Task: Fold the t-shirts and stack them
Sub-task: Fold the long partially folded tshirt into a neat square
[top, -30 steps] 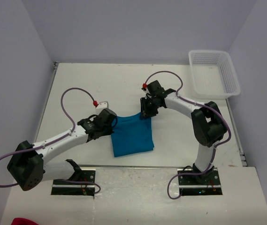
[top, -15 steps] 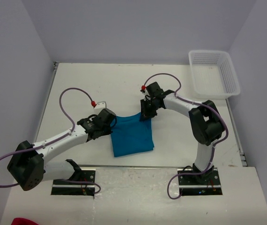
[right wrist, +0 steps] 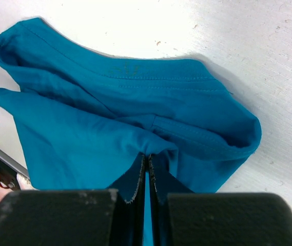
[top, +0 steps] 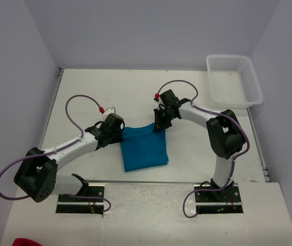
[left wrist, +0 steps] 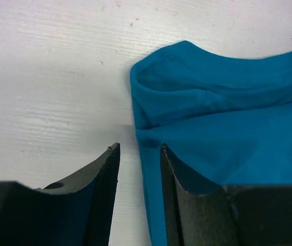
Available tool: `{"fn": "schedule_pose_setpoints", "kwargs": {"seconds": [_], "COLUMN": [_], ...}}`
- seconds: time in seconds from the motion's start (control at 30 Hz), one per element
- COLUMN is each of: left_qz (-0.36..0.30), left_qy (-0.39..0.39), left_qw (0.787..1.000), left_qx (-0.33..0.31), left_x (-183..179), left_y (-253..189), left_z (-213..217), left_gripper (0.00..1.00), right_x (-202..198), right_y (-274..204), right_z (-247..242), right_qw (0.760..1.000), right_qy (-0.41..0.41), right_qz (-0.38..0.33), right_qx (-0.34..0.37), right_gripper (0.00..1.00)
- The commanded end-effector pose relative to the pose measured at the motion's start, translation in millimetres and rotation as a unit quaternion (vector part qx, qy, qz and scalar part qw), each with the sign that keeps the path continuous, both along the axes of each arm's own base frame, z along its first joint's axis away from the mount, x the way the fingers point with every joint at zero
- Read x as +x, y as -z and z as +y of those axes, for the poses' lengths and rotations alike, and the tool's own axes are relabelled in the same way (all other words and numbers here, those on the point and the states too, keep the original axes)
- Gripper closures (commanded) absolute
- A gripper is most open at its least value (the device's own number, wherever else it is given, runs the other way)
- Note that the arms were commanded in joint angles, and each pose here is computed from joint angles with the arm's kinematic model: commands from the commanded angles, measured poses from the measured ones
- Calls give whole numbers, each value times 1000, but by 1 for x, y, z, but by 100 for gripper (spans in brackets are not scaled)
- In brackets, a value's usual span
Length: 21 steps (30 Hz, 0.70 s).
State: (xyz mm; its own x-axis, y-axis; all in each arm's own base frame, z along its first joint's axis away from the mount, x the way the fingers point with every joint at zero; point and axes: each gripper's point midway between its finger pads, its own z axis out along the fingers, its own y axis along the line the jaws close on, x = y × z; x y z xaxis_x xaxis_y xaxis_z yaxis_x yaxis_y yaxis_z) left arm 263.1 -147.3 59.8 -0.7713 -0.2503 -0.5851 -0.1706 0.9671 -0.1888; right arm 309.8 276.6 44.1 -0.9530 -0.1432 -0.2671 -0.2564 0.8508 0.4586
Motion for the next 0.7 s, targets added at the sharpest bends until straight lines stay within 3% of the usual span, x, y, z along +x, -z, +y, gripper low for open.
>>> {"fn": "schedule_pose_setpoints", "kwargs": {"seconds": [0.0, 0.4, 0.5, 0.57, 0.67], "left_qz": [-22, -5, -12, -12, -15], "left_qy": [23, 29, 31, 31, 37], "left_qw": [999, 999, 999, 999, 999], "left_qx": [-18, -15, -22, -24, -29], "left_x": [17, 28, 32, 34, 37], "left_y": [-6, 14, 13, 15, 15], "left_z": [-14, -14, -16, -17, -20], "left_gripper": [61, 65, 77, 91, 100], "right_x": [4, 3, 2, 2, 1], "right_y": [-11, -16, -16, -17, -20], "right_z": [3, 3, 3, 3, 2], "right_qw": [1000, 1000, 1000, 1000, 1000], "right_qy": [-3, -3, -3, -3, -3], "right_qz": [-21, -23, -23, -24, -27], "right_qx": [8, 14, 15, 16, 16], "right_gripper": [100, 100, 100, 100, 100]}}
